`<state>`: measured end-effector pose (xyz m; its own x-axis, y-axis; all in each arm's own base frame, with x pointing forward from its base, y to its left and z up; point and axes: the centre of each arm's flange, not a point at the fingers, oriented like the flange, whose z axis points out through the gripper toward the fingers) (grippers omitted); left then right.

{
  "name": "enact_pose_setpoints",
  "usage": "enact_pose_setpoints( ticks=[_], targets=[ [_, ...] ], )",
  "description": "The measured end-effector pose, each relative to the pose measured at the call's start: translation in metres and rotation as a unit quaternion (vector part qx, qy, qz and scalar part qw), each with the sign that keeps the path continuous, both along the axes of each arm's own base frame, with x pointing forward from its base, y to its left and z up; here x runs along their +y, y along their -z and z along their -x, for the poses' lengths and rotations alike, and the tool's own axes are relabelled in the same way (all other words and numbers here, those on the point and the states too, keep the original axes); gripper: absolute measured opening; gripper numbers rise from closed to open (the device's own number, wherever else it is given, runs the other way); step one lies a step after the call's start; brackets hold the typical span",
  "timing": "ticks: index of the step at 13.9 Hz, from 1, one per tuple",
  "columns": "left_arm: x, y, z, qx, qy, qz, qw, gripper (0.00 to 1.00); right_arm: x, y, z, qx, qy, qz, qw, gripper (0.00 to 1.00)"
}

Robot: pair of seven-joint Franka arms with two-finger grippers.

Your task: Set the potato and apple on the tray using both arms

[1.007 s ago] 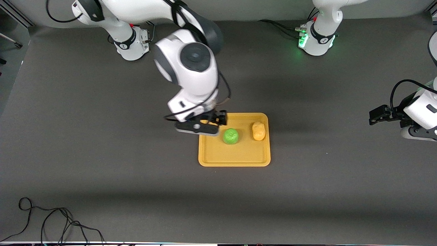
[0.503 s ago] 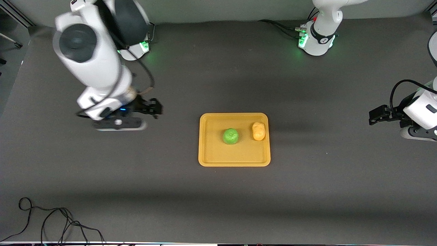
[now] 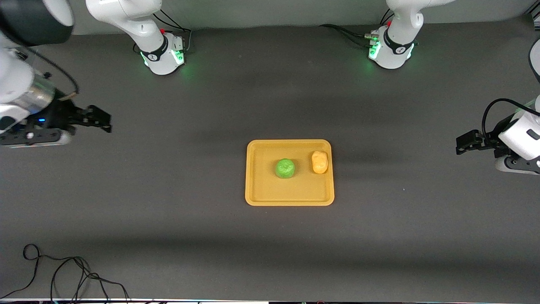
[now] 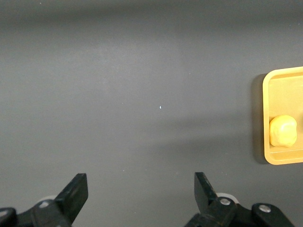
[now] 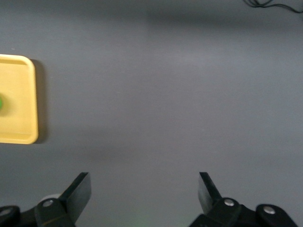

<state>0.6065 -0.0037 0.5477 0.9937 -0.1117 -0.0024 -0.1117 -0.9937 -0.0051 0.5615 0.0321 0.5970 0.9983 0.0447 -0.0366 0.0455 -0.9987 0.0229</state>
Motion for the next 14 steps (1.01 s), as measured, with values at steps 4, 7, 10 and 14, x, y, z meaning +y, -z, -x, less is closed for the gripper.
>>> enact_pose_setpoints(
  ticks=[4, 7, 10, 14],
  targets=[
    [0.0, 0.0, 0.0, 0.0, 0.0, 0.0, 1.0, 1.0, -0.064, -0.001, -0.001, -0.003, 0.008, -0.002, 1.0, 1.0],
    [-0.001, 0.0, 0.0, 0.0, 0.001, 0.0, 1.0, 1.0, -0.067, -0.002, 0.0, -0.007, 0.011, -0.002, 1.0, 1.0],
    [-0.001, 0.0, 0.0, 0.0, 0.001, 0.0, 1.0, 1.0, -0.066, -0.003, -0.001, -0.007, 0.011, -0.002, 1.0, 1.0],
    [-0.001, -0.001, 0.0, -0.001, 0.001, 0.0, 1.0, 1.0, -0.063, -0.002, 0.0, -0.004, 0.011, -0.014, 1.0, 1.0]
  ],
)
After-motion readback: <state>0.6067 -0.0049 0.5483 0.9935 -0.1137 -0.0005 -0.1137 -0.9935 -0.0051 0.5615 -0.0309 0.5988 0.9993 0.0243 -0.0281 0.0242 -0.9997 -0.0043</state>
